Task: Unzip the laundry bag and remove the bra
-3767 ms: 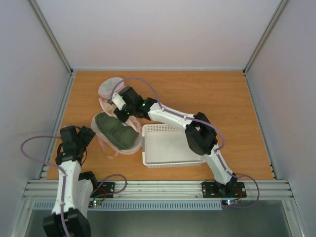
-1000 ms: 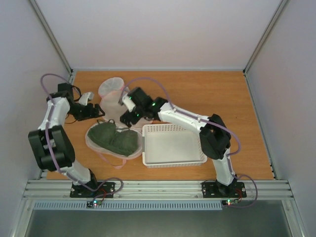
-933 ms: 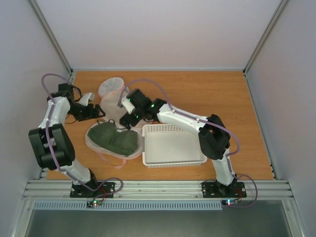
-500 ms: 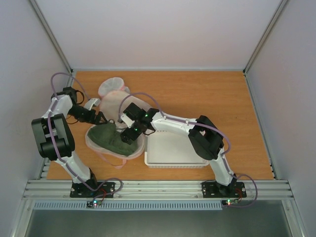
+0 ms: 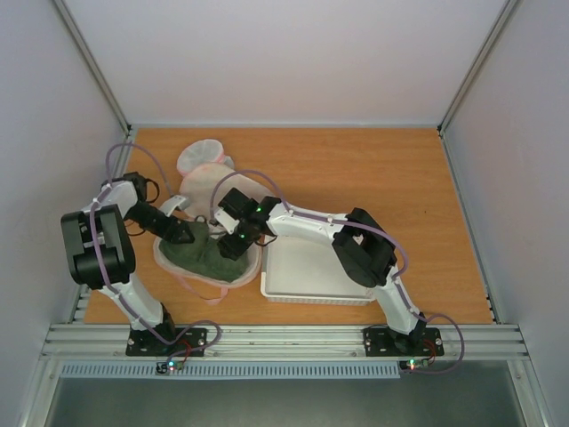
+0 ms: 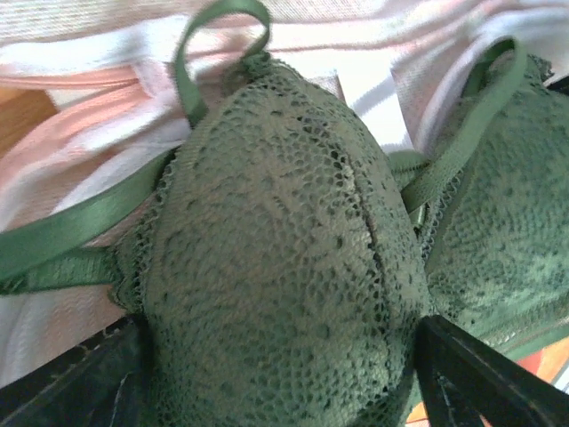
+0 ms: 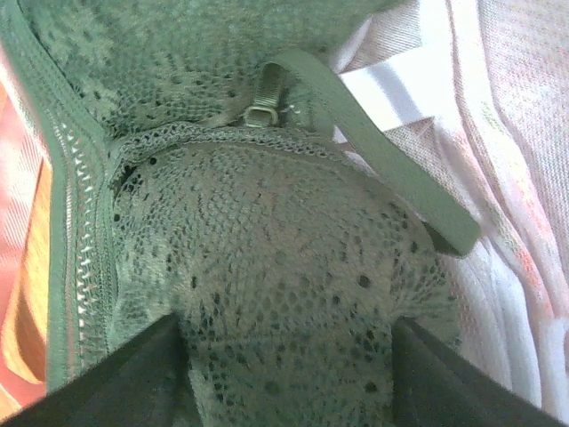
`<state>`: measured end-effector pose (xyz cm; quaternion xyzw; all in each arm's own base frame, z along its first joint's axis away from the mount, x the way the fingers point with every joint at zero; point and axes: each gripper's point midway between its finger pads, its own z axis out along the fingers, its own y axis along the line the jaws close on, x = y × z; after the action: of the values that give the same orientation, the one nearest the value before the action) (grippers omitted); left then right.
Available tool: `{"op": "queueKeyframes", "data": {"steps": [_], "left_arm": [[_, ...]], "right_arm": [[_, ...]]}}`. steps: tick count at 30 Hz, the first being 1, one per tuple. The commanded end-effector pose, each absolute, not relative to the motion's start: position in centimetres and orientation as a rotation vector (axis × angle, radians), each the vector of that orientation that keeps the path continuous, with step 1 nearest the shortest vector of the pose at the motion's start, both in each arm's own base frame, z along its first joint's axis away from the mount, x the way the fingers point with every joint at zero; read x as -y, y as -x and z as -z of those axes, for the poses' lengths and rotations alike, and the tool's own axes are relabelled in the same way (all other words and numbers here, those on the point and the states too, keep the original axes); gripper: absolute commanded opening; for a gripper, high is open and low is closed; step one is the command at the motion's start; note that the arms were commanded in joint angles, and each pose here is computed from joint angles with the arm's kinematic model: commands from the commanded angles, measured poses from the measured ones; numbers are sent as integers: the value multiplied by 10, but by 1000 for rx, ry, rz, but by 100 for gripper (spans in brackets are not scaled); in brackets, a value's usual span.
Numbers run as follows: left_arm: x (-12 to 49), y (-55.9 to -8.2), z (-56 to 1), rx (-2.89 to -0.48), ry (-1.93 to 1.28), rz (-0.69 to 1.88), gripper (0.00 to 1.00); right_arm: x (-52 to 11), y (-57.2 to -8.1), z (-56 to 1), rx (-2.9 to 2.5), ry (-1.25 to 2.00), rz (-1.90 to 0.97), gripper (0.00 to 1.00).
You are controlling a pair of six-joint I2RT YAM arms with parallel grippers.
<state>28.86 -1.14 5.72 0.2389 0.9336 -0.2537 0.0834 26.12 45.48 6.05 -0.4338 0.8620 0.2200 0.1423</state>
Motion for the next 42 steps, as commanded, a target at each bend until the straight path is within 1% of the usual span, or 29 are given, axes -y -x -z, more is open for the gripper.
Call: {"op": "queueKeyframes", "data": {"steps": [1,3,5,7,10,12,14,17,22,29,32,36,38,42], "left_arm": [[14,-283,-52,-2768,-798,728,73],[13,-284,-51,-2769,-794,718,56],[14,-286,-55,-2769,-771,723,39],[17,-286,-62,-2758,-764,750,26],[21,-285,-74,-2740,-752,786,13],[23,-284,-82,-2734,-739,798,10],[25,-283,-93,-2722,-718,807,10],[31,-282,-112,-2685,-702,835,9],[31,-287,-145,-2659,-629,791,6],[49,-284,-198,-2580,-621,755,6],[71,-283,-218,-2537,-629,765,7],[104,-284,-236,-2493,-636,790,6],[126,-280,-235,-2489,-652,822,6],[167,-276,-226,-2520,-582,899,4]], "right_arm": [[-464,-259,-63,-2461,1280,-656,53],[-465,-259,-66,-2451,1283,-658,43],[-467,-260,-71,-2438,1288,-659,35],[-467,-261,-76,-2422,1295,-658,31],[-469,-262,-89,-2392,1300,-653,27],[-470,-264,-102,-2365,1299,-654,24],[-471,-264,-117,-2336,1299,-670,23],[-472,-264,-137,-2297,1303,-693,23],[-467,-265,-166,-2258,1298,-702,23],[-447,-276,-221,-2206,1227,-729,22],[-426,-282,-237,-2193,1224,-671,21],[-381,-281,-251,-2243,1150,-580,21],[-354,-275,-246,-2290,1114,-526,21],[-303,-254,-229,-2414,1003,-452,20]]}}
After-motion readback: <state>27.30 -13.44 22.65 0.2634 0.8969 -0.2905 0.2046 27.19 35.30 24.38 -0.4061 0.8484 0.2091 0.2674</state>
